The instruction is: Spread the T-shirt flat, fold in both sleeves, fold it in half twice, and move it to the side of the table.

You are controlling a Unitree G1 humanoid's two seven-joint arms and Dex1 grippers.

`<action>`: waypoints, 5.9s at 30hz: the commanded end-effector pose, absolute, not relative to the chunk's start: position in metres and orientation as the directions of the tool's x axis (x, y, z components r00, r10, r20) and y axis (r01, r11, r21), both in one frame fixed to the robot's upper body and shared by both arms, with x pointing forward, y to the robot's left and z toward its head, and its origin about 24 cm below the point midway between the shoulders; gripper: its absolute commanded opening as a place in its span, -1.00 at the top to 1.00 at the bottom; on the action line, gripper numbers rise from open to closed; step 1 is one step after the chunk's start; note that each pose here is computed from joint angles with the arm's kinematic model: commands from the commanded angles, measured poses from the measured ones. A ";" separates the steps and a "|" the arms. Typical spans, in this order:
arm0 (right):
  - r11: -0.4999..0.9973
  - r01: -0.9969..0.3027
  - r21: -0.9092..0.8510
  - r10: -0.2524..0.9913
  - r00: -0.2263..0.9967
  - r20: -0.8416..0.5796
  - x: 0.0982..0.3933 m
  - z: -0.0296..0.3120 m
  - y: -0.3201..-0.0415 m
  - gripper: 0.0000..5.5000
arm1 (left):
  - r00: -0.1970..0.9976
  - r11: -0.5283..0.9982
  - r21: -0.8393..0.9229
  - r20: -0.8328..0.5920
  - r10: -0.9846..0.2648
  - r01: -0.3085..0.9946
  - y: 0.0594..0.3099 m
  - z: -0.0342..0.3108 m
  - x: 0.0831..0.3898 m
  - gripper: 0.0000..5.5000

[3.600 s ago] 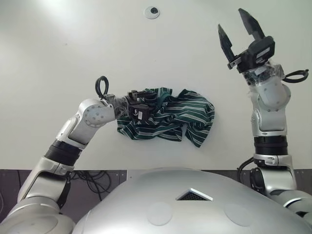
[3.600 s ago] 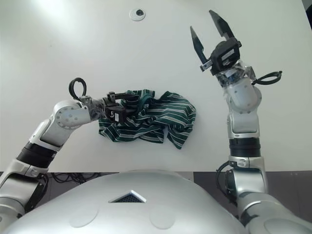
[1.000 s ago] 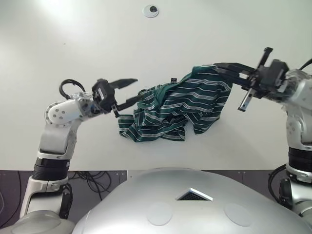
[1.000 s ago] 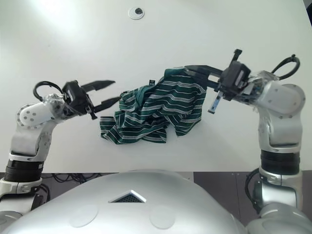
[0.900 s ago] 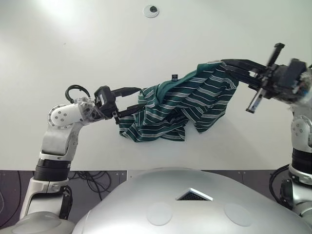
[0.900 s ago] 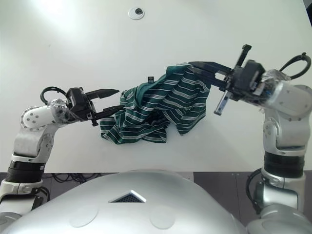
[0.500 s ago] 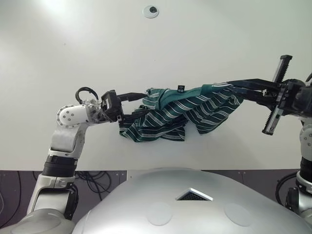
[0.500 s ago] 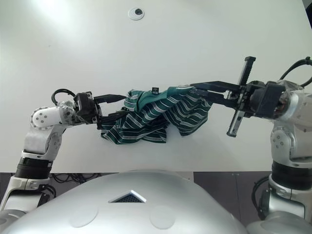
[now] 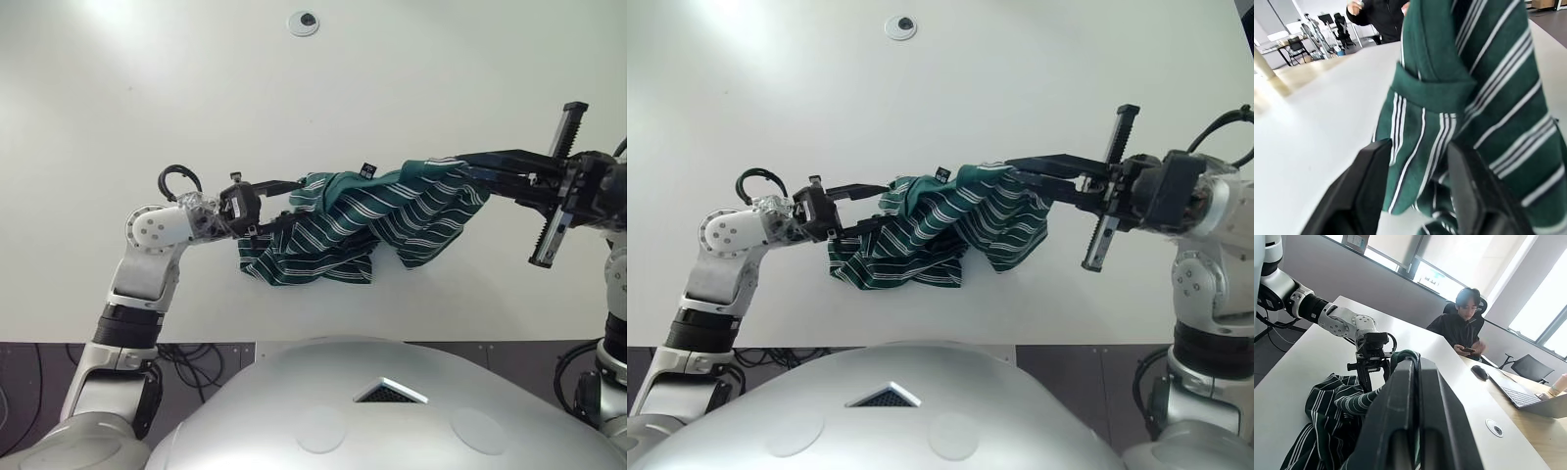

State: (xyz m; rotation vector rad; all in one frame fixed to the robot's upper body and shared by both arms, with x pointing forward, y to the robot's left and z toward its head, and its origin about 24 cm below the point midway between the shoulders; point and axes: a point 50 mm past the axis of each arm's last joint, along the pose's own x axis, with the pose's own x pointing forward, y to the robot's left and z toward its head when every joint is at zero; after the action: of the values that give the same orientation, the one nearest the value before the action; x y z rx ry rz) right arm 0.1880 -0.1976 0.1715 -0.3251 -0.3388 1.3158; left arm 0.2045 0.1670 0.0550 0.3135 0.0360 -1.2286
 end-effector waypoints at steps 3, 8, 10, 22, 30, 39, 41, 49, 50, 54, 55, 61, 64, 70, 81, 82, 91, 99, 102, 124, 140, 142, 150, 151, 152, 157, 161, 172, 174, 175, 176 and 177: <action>0.197 -0.871 -0.450 0.978 0.207 0.028 0.188 0.180 -0.195 1.00 | 0.342 0.295 0.233 -0.201 -0.918 0.927 0.165 0.059 0.207 0.56; 0.195 -0.871 -0.451 0.978 0.204 0.029 0.188 0.182 -0.194 1.00 | 0.325 0.279 0.222 -0.211 -0.922 0.934 0.163 0.055 0.204 0.81; 0.194 -0.871 -0.452 0.979 0.202 0.031 0.187 0.183 -0.193 1.00 | 0.317 0.270 0.219 -0.219 -0.923 0.938 0.163 0.053 0.202 0.89; 0.354 -0.783 -0.512 0.922 0.385 0.049 0.212 0.184 -0.201 1.00 | 0.470 0.408 0.393 -0.072 -0.879 0.824 0.168 0.087 0.231 1.00; 0.632 -0.469 -0.617 0.704 0.681 0.202 0.292 0.207 -0.209 1.00 | 0.642 0.467 0.823 0.170 -0.747 0.325 0.182 0.193 0.302 1.00; 0.726 -0.277 -0.630 0.543 0.792 0.278 0.371 0.248 -0.208 1.00 | 0.729 0.316 0.947 0.179 -0.660 0.054 0.175 0.267 0.373 1.00; 0.738 -0.235 -0.633 0.512 0.806 0.298 0.381 0.262 -0.207 1.00 | 0.761 0.297 0.955 0.187 -0.621 0.008 0.175 0.284 0.385 1.00; 0.766 -0.030 -0.642 0.372 0.835 0.405 0.397 0.313 -0.214 1.00 | 0.810 0.306 0.932 0.329 -0.485 -0.196 0.173 0.342 0.399 1.00; 0.774 -0.011 -0.633 0.360 0.830 0.426 0.397 0.317 -0.215 1.00 | 0.804 0.314 0.924 0.353 -0.479 -0.218 0.172 0.346 0.398 1.00; 0.786 0.037 -0.617 0.364 0.779 0.510 0.391 0.325 -0.217 1.00 | 0.770 0.332 0.908 0.399 -0.498 -0.256 0.170 0.352 0.395 1.00; 0.786 0.034 -0.618 0.381 0.760 0.527 0.389 0.325 -0.217 1.00 | 0.768 0.335 0.909 0.394 -0.505 -0.246 0.171 0.349 0.395 1.00; 0.709 -0.010 -0.705 0.599 0.536 0.595 0.357 0.322 -0.206 1.00 | 0.706 0.334 0.930 0.339 -0.622 -0.153 0.189 0.313 0.380 1.00; 0.496 -0.326 -0.805 0.849 0.378 0.370 0.315 0.267 -0.195 1.00 | 0.651 0.367 0.928 0.246 -0.718 0.055 0.215 0.271 0.345 1.00; -0.129 -0.946 -0.296 0.973 -0.064 -0.220 0.175 0.151 -0.215 1.00 | 0.042 -0.013 0.328 -0.161 -0.986 0.945 0.233 0.175 0.182 1.00; -0.110 -0.994 -0.021 0.865 -0.085 -0.495 0.137 0.101 -0.236 1.00 | -0.045 -0.195 0.189 -0.597 -0.801 0.963 0.213 0.084 0.118 1.00; -0.095 -0.994 -0.047 0.866 -0.059 -0.497 0.136 0.101 -0.234 1.00 | 0.000 -0.193 0.240 -0.628 -0.779 0.951 0.211 0.081 0.120 1.00; -0.021 -0.985 -0.170 0.757 0.095 -0.647 0.121 0.072 -0.240 1.00 | 0.039 -0.248 0.307 -0.697 -0.716 0.919 0.201 0.075 0.098 1.00; 0.020 -0.933 -0.359 0.754 0.250 -0.607 0.158 0.071 -0.232 1.00 | 0.216 -0.107 0.471 -0.580 -0.785 0.875 0.192 0.088 0.138 1.00; 0.250 -0.725 -0.642 0.720 0.582 -0.378 0.240 0.093 -0.221 1.00 | 0.488 0.065 0.669 -0.469 -0.736 0.741 0.198 0.096 0.213 1.00; 0.712 0.063 -0.700 0.370 0.813 0.449 0.377 0.236 -0.229 1.00 | 0.808 0.472 0.876 0.347 -0.476 -0.098 0.213 0.276 0.377 1.00; 0.755 0.063 -0.653 0.476 0.633 0.611 0.323 0.233 -0.242 1.00 | 0.763 0.522 0.846 0.404 -0.504 -0.103 0.203 0.294 0.379 1.00; 0.761 0.061 -0.646 0.472 0.630 0.616 0.321 0.232 -0.241 1.00 | 0.746 0.555 0.825 0.435 -0.503 -0.107 0.197 0.306 0.381 1.00; 0.828 -0.068 -0.557 0.371 0.811 0.453 0.375 0.266 -0.242 1.00 | 0.814 0.473 0.879 0.317 -0.488 -0.059 0.192 0.322 0.394 1.00; 0.829 -0.094 -0.552 0.372 0.828 0.419 0.383 0.275 -0.238 1.00 | 0.835 0.465 0.883 0.300 -0.461 -0.060 0.191 0.324 0.399 1.00; 0.836 -0.107 -0.538 0.366 0.838 0.404 0.389 0.284 -0.234 1.00 | 0.851 0.461 0.885 0.288 -0.438 -0.062 0.188 0.326 0.402 1.00; 0.857 -0.086 -0.509 0.307 0.877 0.370 0.406 0.316 -0.215 1.00 | 0.900 0.445 0.886 0.292 -0.325 -0.126 0.183 0.341 0.411 1.00; 0.883 -0.026 -0.468 0.255 0.864 0.433 0.406 0.333 -0.211 1.00 | 0.862 0.498 0.843 0.396 -0.318 -0.204 0.178 0.364 0.405 1.00; 0.858 -0.116 -0.501 0.398 0.767 0.504 0.397 0.331 -0.206 1.00 | 0.808 0.528 0.826 0.443 -0.389 -0.199 0.183 0.360 0.399 1.00; 0.786 -0.230 -0.574 0.526 0.735 0.427 0.394 0.303 -0.201 1.00 | 0.807 0.507 0.857 0.366 -0.464 -0.098 0.188 0.330 0.400 1.00; 0.740 -0.291 -0.606 0.593 0.707 0.385 0.390 0.288 -0.200 1.00 | 0.789 0.496 0.868 0.330 -0.518 -0.037 0.190 0.314 0.397 1.00; 0.695 -0.347 -0.630 0.652 0.674 0.347 0.385 0.273 -0.199 1.00 | 0.759 0.498 0.867 0.299 -0.578 0.037 0.192 0.299 0.393 1.00; 0.648 -0.412 -0.641 0.709 0.633 0.310 0.377 0.258 -0.199 1.00 | 0.711 0.495 0.860 0.270 -0.649 0.126 0.195 0.283 0.386 1.00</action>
State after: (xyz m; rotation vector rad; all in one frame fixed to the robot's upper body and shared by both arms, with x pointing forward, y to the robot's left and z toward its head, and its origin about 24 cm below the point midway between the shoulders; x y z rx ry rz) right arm 0.3874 -0.2030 0.2832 -0.5510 -0.6013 0.5422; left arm 0.3960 0.1886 0.3067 0.9973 -0.6234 -0.3632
